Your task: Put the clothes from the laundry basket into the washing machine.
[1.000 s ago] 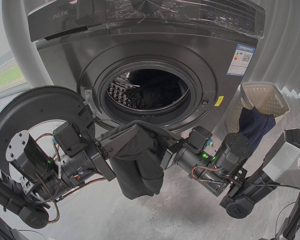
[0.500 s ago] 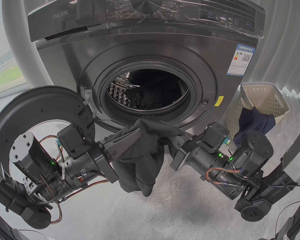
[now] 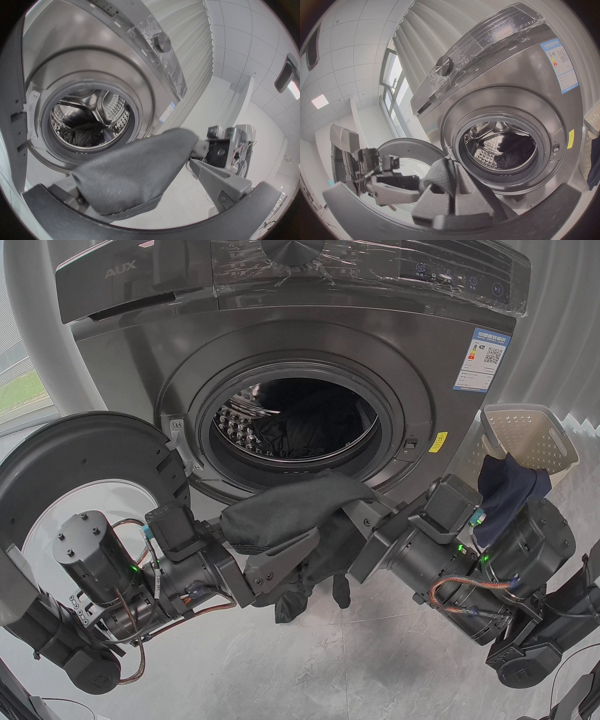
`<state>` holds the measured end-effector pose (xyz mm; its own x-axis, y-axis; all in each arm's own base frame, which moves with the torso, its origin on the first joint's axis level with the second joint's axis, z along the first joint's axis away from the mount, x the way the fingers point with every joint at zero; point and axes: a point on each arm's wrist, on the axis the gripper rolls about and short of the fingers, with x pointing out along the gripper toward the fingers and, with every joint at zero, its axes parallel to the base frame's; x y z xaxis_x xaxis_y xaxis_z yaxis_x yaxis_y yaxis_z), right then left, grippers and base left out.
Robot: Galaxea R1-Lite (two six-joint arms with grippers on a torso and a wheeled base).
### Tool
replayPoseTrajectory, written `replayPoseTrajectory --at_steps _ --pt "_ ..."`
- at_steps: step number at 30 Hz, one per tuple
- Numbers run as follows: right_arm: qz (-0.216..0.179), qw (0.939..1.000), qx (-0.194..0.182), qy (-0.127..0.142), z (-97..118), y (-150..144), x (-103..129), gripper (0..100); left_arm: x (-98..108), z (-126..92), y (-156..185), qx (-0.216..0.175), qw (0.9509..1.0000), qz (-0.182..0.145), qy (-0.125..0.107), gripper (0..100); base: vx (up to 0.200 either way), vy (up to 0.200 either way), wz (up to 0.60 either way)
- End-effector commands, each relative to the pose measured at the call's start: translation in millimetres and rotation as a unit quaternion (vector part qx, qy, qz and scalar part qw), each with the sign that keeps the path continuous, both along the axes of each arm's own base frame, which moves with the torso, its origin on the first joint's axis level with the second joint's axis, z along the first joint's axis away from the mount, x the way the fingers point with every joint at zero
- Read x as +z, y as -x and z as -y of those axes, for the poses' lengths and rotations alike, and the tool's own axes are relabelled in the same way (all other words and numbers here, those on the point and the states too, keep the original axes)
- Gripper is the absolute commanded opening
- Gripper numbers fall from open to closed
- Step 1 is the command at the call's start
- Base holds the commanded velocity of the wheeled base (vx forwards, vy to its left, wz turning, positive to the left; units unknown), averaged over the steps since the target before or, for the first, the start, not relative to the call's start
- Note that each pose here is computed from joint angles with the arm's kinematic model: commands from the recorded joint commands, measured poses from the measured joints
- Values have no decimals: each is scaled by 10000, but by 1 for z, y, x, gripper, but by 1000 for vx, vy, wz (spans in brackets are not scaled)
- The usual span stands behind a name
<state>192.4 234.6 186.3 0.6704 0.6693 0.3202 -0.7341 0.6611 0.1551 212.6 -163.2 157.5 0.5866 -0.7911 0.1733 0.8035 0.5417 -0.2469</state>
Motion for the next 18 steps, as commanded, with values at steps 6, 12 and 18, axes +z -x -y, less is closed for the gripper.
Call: replayPoseTrajectory --at_steps 6,12,18 --pt "110 9998 -86 -141 8 3 11 0 -32 2 -18 190 9982 -438 -363 100 0 0 0" --pt "142 9997 -124 -184 11 2 15 0 -50 1 -22 246 9957 -614 -652 100 0 0 0" --pt "126 9994 -232 -227 10 1 17 0 -77 4 -30 290 9906 -841 -1040 100 0 0 0"
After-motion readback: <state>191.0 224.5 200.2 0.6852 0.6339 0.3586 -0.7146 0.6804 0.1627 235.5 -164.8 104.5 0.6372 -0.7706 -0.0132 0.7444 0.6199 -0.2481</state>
